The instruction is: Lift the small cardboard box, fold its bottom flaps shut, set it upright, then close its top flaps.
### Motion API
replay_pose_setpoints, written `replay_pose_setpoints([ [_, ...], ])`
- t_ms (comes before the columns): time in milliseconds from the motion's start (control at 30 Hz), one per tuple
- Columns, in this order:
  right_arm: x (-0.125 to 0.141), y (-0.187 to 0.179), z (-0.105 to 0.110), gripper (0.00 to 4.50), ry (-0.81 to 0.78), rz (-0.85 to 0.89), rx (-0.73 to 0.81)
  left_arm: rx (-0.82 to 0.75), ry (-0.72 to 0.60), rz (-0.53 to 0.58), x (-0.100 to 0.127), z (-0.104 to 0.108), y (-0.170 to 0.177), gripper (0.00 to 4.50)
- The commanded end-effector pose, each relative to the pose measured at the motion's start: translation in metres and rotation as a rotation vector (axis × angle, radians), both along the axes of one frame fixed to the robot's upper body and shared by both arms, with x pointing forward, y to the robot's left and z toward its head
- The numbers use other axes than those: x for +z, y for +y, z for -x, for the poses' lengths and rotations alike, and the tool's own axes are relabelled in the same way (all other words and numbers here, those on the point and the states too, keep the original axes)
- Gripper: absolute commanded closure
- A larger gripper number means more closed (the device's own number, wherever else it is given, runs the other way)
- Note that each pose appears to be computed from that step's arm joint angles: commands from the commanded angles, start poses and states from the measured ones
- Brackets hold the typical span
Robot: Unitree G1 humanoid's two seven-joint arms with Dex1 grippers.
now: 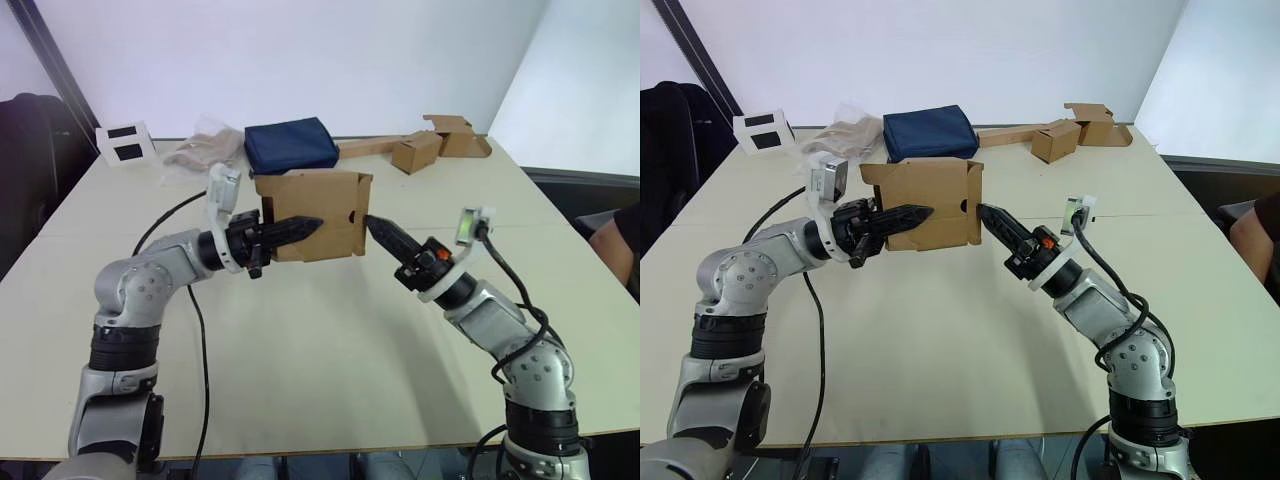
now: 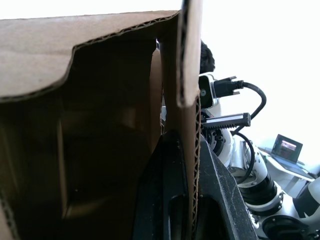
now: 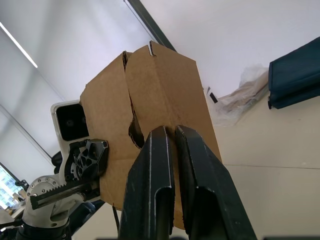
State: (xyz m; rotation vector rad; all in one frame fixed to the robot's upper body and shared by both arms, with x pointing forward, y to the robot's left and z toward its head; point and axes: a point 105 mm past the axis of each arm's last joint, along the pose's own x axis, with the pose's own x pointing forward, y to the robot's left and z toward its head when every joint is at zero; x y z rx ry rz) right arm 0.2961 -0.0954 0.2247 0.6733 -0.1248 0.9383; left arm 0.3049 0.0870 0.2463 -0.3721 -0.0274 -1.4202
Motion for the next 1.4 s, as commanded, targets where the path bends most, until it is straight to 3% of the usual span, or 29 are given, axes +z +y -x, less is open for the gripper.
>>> replay_pose_setpoints([
  [33,0.019,0.011,0.008,4.28,-0.088,0.001,0.031,-0.047,-0.04,0.009,0.009,0.01,-0.006,4.5],
  [567,0.028,0.013,0.006,4.28,-0.137,0.051,-0.012,-0.062,-0.029,0.016,0.01,0.013,-0.005,4.5],
  [900,0.024,0.029,0.024,4.28,-0.181,0.179,0.076,0.01,-0.04,0.023,0.012,-0.003,-0.002,4.5],
  [1400,0.021,0.038,0.038,4.28,-0.175,0.193,0.189,0.02,-0.047,0.029,0.014,-0.004,0.001,4.5],
])
